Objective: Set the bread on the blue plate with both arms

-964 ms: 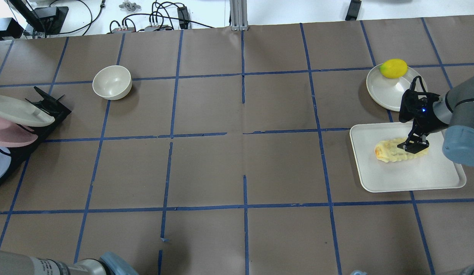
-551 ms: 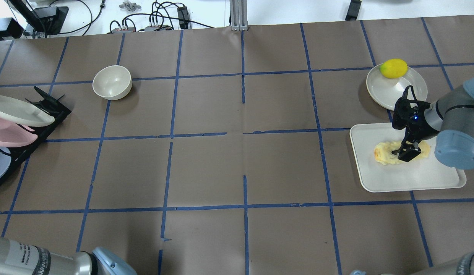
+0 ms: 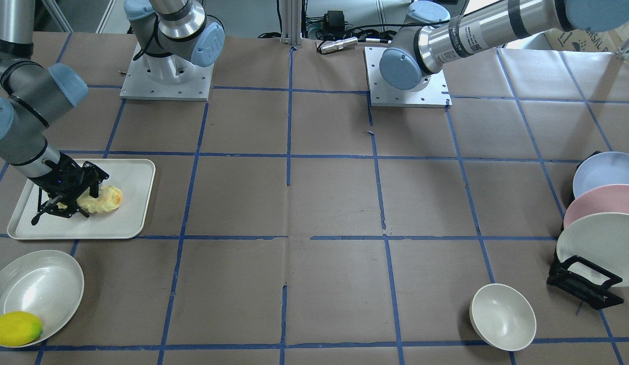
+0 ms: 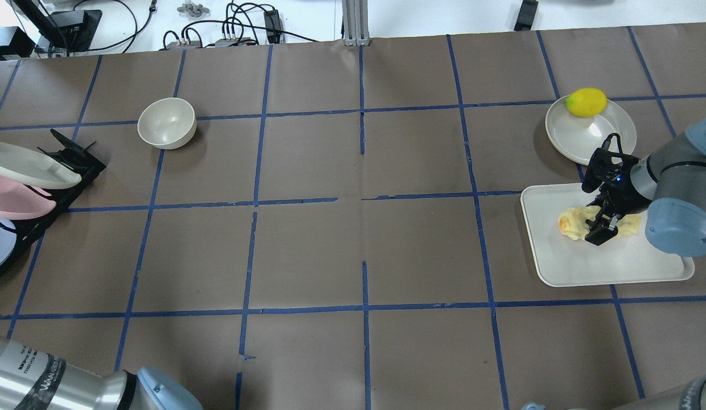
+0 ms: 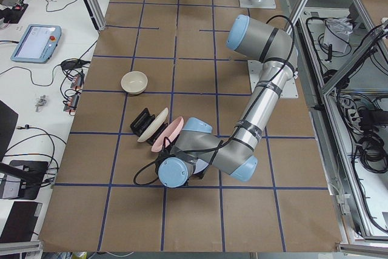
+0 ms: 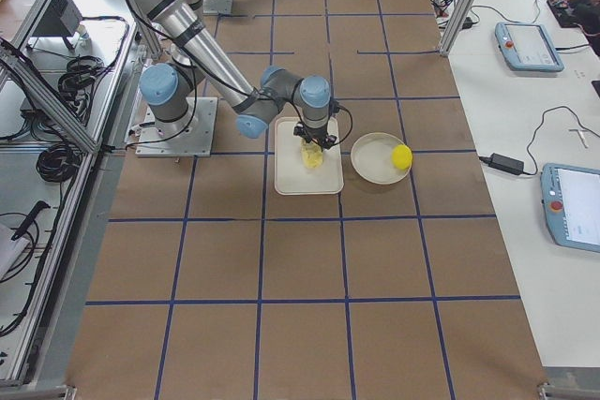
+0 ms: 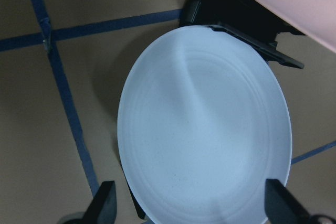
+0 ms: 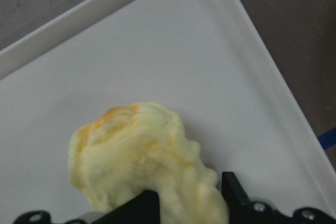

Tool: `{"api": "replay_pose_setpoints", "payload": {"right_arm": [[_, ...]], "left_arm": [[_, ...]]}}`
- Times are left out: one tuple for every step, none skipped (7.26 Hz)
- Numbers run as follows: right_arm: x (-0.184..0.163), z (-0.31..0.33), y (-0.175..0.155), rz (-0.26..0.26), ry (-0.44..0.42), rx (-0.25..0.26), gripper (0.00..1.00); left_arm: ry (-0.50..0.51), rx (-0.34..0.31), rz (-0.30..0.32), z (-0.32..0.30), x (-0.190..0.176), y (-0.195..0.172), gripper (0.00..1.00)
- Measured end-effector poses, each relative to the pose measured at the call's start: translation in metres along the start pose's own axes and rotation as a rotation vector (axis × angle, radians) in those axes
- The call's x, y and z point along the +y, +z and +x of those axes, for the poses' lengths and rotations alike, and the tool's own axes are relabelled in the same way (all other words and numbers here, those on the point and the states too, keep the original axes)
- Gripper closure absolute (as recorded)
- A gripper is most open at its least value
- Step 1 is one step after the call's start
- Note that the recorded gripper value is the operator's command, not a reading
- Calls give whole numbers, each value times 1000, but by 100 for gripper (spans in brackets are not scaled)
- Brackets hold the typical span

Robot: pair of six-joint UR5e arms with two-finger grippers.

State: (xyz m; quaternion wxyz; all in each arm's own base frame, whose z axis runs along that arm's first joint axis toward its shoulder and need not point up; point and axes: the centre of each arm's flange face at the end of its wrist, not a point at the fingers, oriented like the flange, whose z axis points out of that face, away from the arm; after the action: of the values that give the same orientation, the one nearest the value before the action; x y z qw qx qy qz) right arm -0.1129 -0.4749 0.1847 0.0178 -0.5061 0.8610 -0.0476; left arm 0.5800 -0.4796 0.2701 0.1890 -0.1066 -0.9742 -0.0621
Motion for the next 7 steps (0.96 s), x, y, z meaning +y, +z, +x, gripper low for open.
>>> {"api": "replay_pose_setpoints", "payload": {"right_arm": [[0, 0, -15, -18, 19, 23, 92], [-1, 0, -33, -27, 31, 37, 92], [-2, 3, -52, -35, 39, 38, 92], [-3, 12, -76, -54, 43, 29, 92], [-3, 23, -105, -81, 44, 10, 92], [-3, 30, -135, -103, 45, -14, 92], [-4, 32, -166, -121, 47, -36, 93]], "left_arm": [[12, 18, -3, -5, -1, 8, 0], [23, 24, -3, -12, -3, 14, 0], [33, 16, 0, -18, -5, 13, 0], [37, 2, 4, -22, -6, 8, 0], [40, 5, 2, -29, -8, 13, 3], [44, 17, -5, -37, -13, 25, 15], [50, 19, -10, -40, -20, 29, 39]]}}
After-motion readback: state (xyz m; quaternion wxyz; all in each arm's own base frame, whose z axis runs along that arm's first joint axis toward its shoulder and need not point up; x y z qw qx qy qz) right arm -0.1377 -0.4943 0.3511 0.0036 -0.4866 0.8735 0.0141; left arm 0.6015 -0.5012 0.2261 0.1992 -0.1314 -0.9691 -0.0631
